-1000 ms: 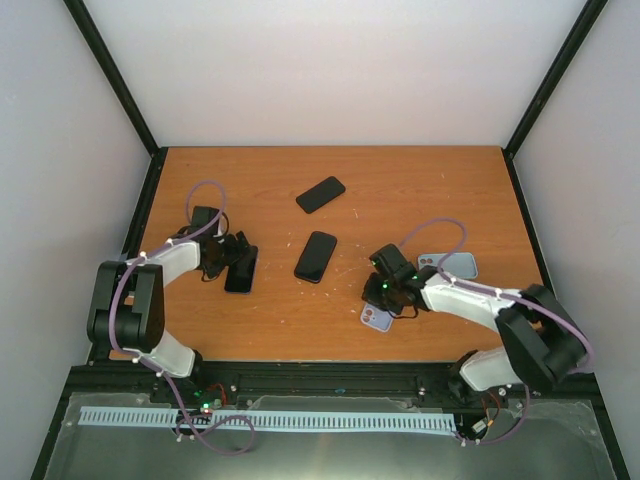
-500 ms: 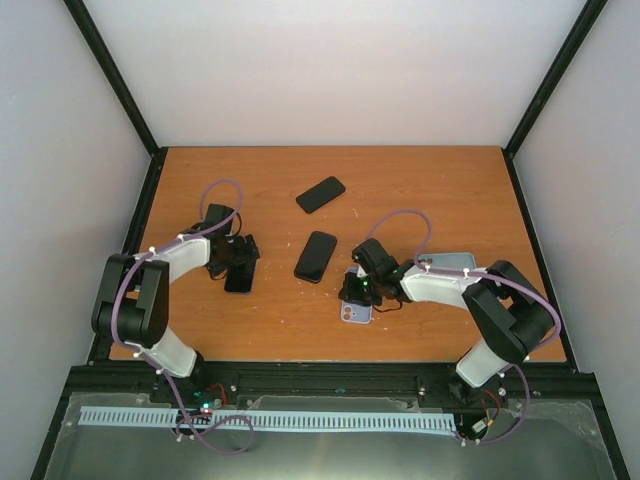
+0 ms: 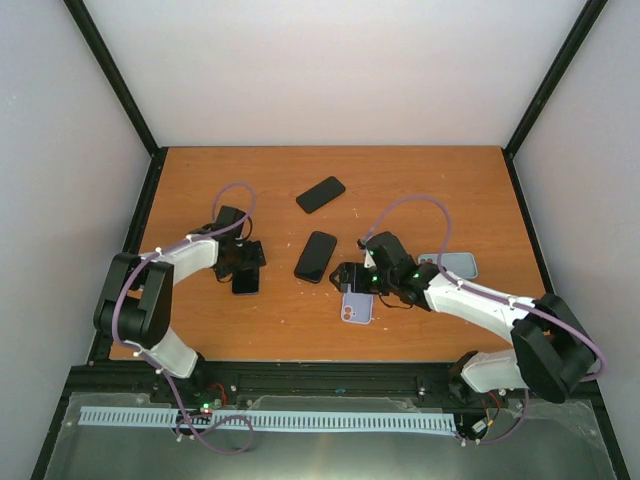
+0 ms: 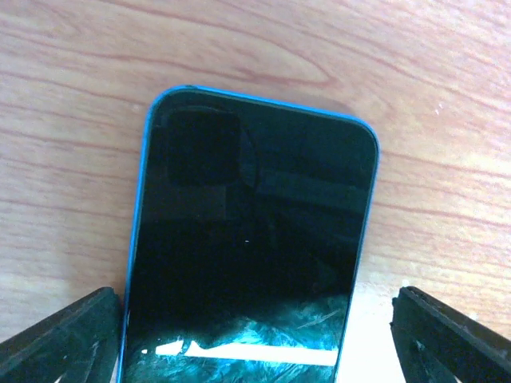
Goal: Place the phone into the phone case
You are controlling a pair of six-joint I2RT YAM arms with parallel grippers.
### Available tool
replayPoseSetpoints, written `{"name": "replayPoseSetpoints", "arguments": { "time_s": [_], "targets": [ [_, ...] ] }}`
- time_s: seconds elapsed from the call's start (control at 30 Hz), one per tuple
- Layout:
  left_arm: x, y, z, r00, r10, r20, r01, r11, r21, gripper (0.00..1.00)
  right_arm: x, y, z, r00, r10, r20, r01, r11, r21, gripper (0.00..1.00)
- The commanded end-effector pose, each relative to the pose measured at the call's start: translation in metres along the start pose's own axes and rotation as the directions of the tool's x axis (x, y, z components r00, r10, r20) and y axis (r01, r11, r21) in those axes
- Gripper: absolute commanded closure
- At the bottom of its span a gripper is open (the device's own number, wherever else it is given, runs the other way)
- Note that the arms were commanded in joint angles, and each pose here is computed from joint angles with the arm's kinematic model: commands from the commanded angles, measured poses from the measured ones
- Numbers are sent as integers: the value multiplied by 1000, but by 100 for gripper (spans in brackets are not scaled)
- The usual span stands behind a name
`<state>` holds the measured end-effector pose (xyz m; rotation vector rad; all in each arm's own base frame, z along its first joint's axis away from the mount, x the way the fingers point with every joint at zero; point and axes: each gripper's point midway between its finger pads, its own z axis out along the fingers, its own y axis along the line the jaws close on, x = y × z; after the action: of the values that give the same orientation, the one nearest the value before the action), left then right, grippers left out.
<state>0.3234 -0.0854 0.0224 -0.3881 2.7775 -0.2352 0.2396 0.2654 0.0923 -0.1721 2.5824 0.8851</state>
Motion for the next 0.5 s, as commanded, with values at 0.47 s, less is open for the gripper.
{"name": "replayPoseSetpoints", "arguments": {
  "time_s": [0.47],
  "targets": [
    [37, 10, 21, 986, 51, -159, -80, 979, -185, 14, -9, -17, -31, 988, -29, 155, 18, 997, 74, 10]
  ]
}}
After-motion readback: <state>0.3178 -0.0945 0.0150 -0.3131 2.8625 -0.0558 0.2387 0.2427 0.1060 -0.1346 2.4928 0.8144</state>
